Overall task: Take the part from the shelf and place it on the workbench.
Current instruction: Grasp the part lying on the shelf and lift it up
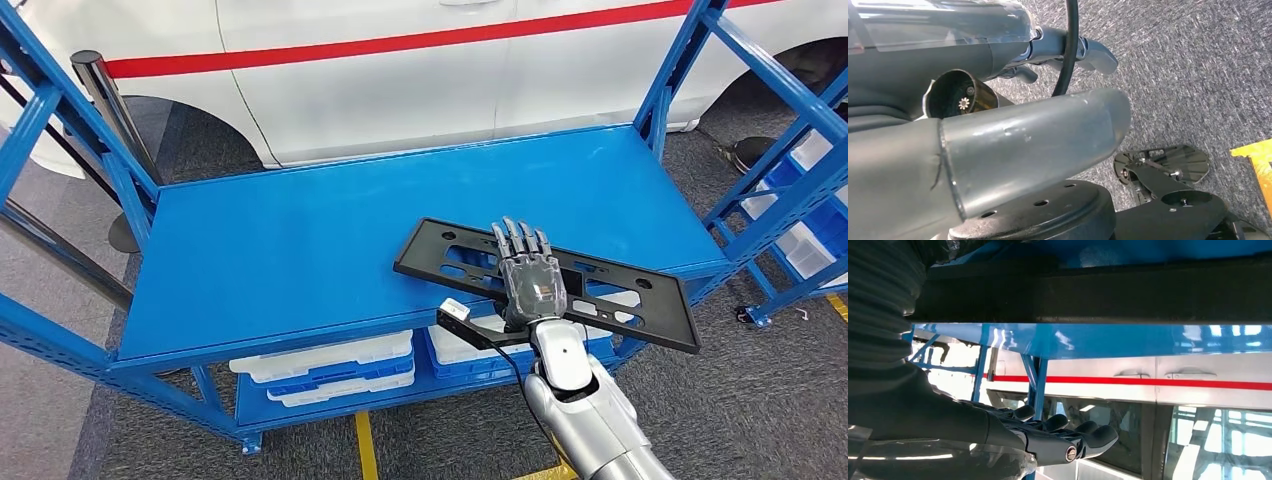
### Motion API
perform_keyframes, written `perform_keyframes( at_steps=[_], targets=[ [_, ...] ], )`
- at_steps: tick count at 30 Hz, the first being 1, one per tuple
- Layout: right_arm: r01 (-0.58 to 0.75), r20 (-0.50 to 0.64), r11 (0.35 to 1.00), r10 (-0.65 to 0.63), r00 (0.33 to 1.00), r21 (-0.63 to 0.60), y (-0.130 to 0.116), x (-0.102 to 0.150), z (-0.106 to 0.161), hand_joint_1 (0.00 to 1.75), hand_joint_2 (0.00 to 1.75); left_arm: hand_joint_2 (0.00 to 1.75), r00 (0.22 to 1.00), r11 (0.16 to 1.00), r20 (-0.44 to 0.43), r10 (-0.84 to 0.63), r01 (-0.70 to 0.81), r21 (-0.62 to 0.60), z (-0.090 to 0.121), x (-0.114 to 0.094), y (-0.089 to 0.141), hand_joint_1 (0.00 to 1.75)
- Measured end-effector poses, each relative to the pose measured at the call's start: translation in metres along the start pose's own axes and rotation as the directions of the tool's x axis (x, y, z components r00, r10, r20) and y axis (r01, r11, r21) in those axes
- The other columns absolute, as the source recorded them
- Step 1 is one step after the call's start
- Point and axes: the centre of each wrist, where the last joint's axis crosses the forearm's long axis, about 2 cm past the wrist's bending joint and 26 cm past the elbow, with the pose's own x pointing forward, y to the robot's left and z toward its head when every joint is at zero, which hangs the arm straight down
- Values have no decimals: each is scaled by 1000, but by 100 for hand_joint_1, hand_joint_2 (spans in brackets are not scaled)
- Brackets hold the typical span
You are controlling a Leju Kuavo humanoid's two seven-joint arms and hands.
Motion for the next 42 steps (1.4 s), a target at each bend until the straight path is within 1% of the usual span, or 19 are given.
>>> perform_keyframes(
  at_steps=[11,15,16,19,20,22,28,42],
  targets=[
    [-4,-11,999,4,1000,35,0,1,-4,0,175,0,1000,1000,-3,11,-11,1,0,0,0,0],
    [2,-30,999,0,1000,50,0,1,-6,9,175,0,1000,1000,-6,13,-13,2,0,-1,0,0],
    [5,-35,999,-3,999,53,-1,1,-7,15,175,0,1000,1000,-6,14,-14,2,0,-1,0,0],
    [13,-49,998,-10,999,57,0,1,-7,137,175,0,1000,1000,-8,17,-16,3,0,-1,1,0],
    [14,-51,998,-11,999,57,0,1,-7,172,175,0,1000,1000,-8,17,-17,4,0,-1,1,0],
    [17,-53,998,-13,998,58,0,1,-7,175,175,0,1000,1000,-8,18,-18,4,0,-1,1,0],
    [24,-58,998,-20,998,60,0,1,-6,172,175,0,1000,1000,-9,21,-21,5,0,-1,1,0],
    [30,-61,998,-26,998,60,-1,1,-8,174,175,0,1000,1000,-10,17,-17,9,0,-1,1,0]
  ],
)
